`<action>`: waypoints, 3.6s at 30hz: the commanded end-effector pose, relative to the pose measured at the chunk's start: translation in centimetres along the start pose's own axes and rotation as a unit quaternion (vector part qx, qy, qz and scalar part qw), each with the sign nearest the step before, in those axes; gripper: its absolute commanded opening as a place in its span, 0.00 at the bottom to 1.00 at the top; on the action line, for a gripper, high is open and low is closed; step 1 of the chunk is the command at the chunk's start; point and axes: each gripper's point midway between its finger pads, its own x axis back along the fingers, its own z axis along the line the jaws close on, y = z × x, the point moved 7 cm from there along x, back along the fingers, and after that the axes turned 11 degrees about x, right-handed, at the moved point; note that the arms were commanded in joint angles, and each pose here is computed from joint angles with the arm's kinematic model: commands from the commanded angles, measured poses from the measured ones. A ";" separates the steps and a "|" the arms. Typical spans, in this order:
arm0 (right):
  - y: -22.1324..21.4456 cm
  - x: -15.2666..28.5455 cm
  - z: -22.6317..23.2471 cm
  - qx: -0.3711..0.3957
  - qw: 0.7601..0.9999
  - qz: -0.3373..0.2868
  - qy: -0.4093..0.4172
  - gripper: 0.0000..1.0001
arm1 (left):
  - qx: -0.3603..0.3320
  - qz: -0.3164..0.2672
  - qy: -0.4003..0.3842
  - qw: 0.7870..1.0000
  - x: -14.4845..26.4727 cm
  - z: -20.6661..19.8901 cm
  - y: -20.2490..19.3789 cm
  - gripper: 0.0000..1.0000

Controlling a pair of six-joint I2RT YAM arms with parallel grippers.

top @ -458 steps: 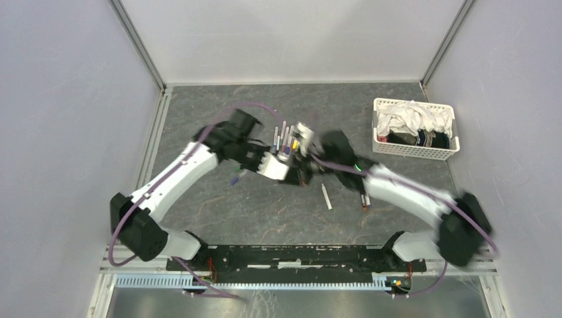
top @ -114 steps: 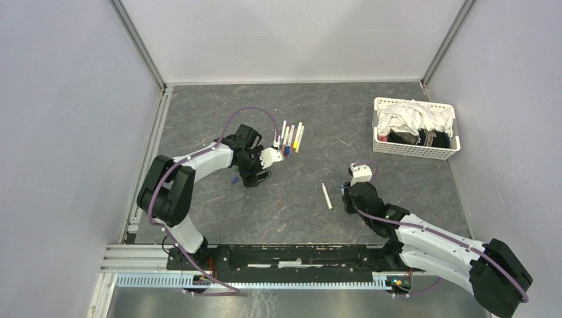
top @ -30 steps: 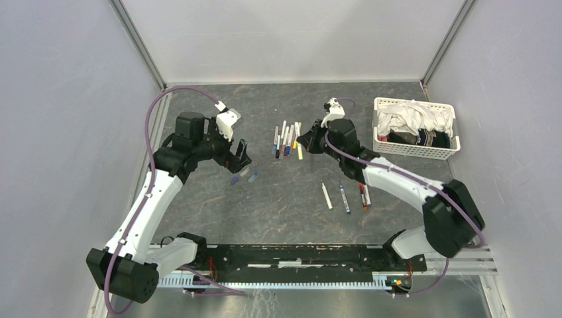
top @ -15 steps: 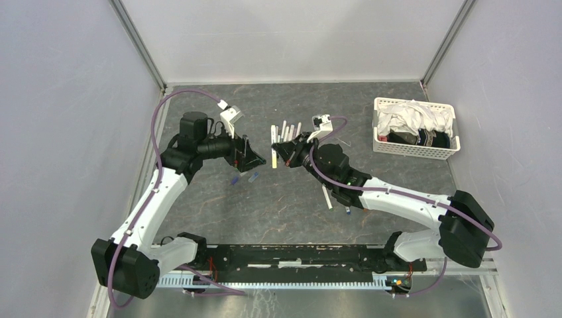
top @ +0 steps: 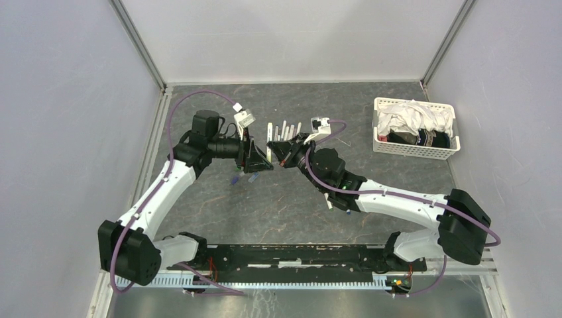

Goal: Open the pen caps
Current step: Pick up the pen from the center of the board, then open the pen cap from the pen, then place the pen cap at the center of the board.

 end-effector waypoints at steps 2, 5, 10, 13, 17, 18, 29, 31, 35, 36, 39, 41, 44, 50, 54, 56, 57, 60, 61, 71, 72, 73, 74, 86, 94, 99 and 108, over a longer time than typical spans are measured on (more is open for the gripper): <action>1.7 -0.5 1.7 -0.021 0.999 -0.042 0.013 0.00 | -0.001 0.003 -0.035 0.999 -0.7 -1.2 0.8 0.53; 1.6 -0.3 1.7 -0.018 0.999 -0.044 0.009 0.00 | 0.000 0.006 -0.031 1.000 -0.8 -1.0 0.7 0.39; 1.6 0.0 1.8 -0.011 0.999 -0.043 0.013 0.00 | -0.014 0.017 -0.009 1.000 -0.7 -0.4 0.5 0.07; 1.5 0.6 1.6 -0.001 0.999 -0.036 0.012 0.05 | -0.040 0.030 0.019 0.999 -0.3 0.2 0.5 0.02; 2.2 1.4 1.4 0.030 0.999 0.003 0.021 0.32 | -0.125 0.063 0.069 0.988 0.8 1.1 -0.1 0.02; 2.6 1.6 1.4 0.037 0.999 0.015 0.030 0.38 | -0.154 0.079 0.081 0.982 1.2 1.4 -0.4 0.02; 4.5 3.7 -2.5 0.085 0.969 0.208 0.104 0.71 | -0.397 0.269 0.123 0.869 3.7 2.7 -5.2 0.02; 3.8 3.6 -2.5 0.092 0.954 0.253 0.131 0.71 | -0.422 0.286 0.121 0.851 3.5 2.3 -5.9 0.02; 1.6 3.2 -1.9 0.072 0.919 0.334 0.197 0.72 | -0.451 0.319 0.119 0.825 3.2 1.8 -6.6 0.02; 1.0 3.2 -1.8 0.063 0.912 0.347 0.210 0.72 | -0.456 0.326 0.117 0.819 3.2 1.7 -6.7 0.02; -0.3 3.0 -1.9 0.049 0.898 0.373 0.227 0.72 | -0.476 0.351 0.115 0.798 3.0 1.4 -6.9 0.02; -1.0 2.8 -1.8 0.041 0.890 0.388 0.237 0.71 | -0.486 0.354 0.120 0.790 2.9 1.2 -6.6 0.02; -2.2 2.7 -1.4 0.030 0.880 0.403 0.250 0.70 | -0.492 0.349 0.120 0.789 2.7 0.9 -6.0 0.02; -5.0 2.5 0.5 0.003 0.858 0.429 0.283 0.68 | -0.502 0.353 0.131 0.779 2.2 1.3 -5.8 0.02; -6.7 2.1 1.3 -0.012 0.848 0.440 0.295 0.66 | -0.505 0.351 0.133 0.777 2.0 1.3 -5.7 0.02; -7.5 1.8 1.6 -0.019 0.844 0.443 0.300 0.65 | -0.508 0.346 0.133 0.778 1.8 1.2 -5.5 0.02; -7.9 1.6 1.7 -0.022 0.842 0.447 0.301 0.64 | -0.508 0.345 0.133 0.778 1.8 1.1 -5.4 0.02; -8.4 0.8 2.1 -0.035 0.840 0.444 0.311 0.58 | -0.512 0.341 0.128 0.778 1.7 0.9 -5.3 0.02; -8.5 0.6 2.3 -0.041 0.839 0.442 0.315 0.56 | -0.512 0.340 0.127 0.779 1.6 0.8 -5.3 0.02; -8.5 1.8 0.6 -0.060 0.845 0.423 0.322 0.00 | -0.512 0.324 0.118 0.787 1.7 0.0 -4.9 0.03; -8.5 2.1 0.0 -0.056 0.847 0.424 0.315 0.00 | -0.512 0.327 0.119 0.786 1.7 0.1 -5.0 0.02; -8.3 2.7 -0.7 -0.052 0.849 0.428 0.306 0.00 | -0.513 0.331 0.122 0.783 1.7 0.3 -5.2 0.02; -8.1 3.1 -1.5 -0.044 0.852 0.431 0.294 0.00 | -0.515 0.334 0.127 0.779 1.8 0.5 -5.2 0.02; -8.2 11.1 -8.3 0.029 0.845 0.499 0.191 0.00 | -0.525 0.377 0.198 0.737 2.8 4.4 -4.6 0.02; -6.8 12.2 -10.5 0.080 0.866 0.475 0.133 0.00 | -0.485 0.360 0.204 0.770 1.6 7.4 -5.0 0.02; -5.5 10.8 -14.3 0.168 0.897 0.408 -0.020 0.00 | -0.417 0.347 0.207 0.814 -1.2 9.8 -6.8 0.02; -6.5 10.9 -20.1 0.207 0.907 0.296 -0.218 0.00 | -0.354 0.347 0.263 0.828 -4.2 14.7 -9.2 0.03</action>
